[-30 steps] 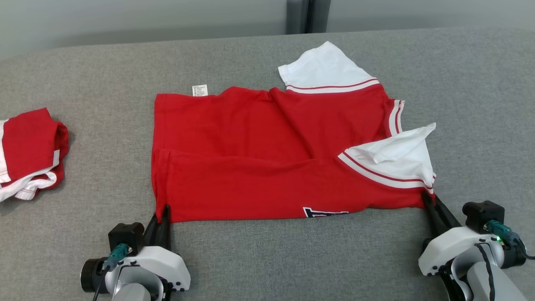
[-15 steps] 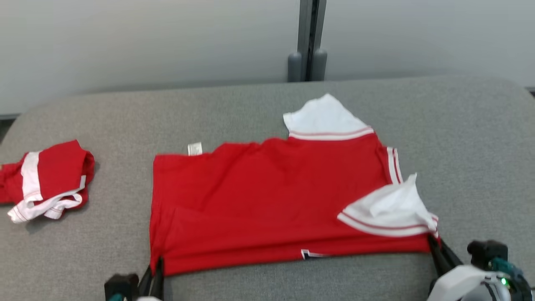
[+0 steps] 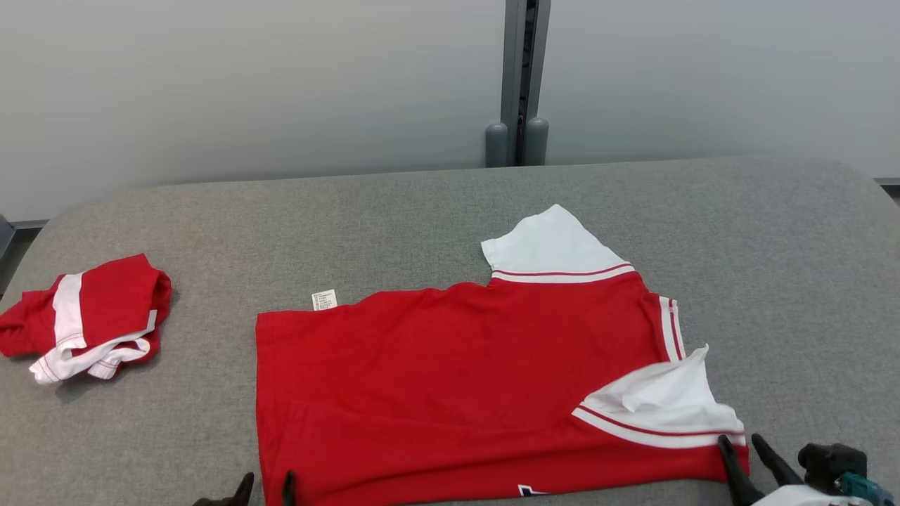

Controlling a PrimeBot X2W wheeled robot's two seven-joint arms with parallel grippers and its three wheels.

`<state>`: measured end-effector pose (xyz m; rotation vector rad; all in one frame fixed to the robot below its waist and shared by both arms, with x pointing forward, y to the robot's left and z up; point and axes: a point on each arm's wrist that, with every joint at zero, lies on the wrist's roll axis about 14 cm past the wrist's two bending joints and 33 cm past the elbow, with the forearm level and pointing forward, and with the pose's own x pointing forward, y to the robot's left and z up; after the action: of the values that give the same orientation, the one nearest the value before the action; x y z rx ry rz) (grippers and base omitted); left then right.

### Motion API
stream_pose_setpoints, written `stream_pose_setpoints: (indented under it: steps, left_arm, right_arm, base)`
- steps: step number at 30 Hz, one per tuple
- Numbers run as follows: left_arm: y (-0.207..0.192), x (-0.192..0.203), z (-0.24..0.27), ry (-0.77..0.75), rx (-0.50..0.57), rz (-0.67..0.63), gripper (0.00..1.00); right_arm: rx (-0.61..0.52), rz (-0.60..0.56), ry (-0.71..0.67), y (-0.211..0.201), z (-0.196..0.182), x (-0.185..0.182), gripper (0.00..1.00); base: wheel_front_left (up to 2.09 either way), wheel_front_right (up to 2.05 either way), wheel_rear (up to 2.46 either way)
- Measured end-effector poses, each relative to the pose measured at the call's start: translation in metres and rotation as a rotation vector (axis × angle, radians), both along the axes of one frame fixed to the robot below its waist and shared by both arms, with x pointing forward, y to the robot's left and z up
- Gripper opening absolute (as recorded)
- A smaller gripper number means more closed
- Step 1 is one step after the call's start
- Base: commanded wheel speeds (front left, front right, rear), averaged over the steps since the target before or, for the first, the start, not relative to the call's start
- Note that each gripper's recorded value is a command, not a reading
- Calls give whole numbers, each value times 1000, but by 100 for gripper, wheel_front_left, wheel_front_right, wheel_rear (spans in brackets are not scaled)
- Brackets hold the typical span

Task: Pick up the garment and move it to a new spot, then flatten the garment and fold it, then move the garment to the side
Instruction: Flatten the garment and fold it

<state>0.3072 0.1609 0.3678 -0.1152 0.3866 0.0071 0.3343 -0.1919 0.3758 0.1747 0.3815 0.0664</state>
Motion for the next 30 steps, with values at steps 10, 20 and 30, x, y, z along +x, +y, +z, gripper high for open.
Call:
stream_pose_setpoints:
  steps: [10,20,30]
  left_arm:
    - [7,76,30,-104,41,13,100]
    - [12,145,19,-10,83,-28,100]
    - [16,167,-10,119,74,-18,100]
  right_arm:
    - [-60,50,-140,8,40,70,100]
    - [-99,177,-191,45,57,131,100]
    - [-153,273,-172,60,55,169,100]
  base:
    - [0,0,0]
    - [0,0,0]
    - [0,0,0]
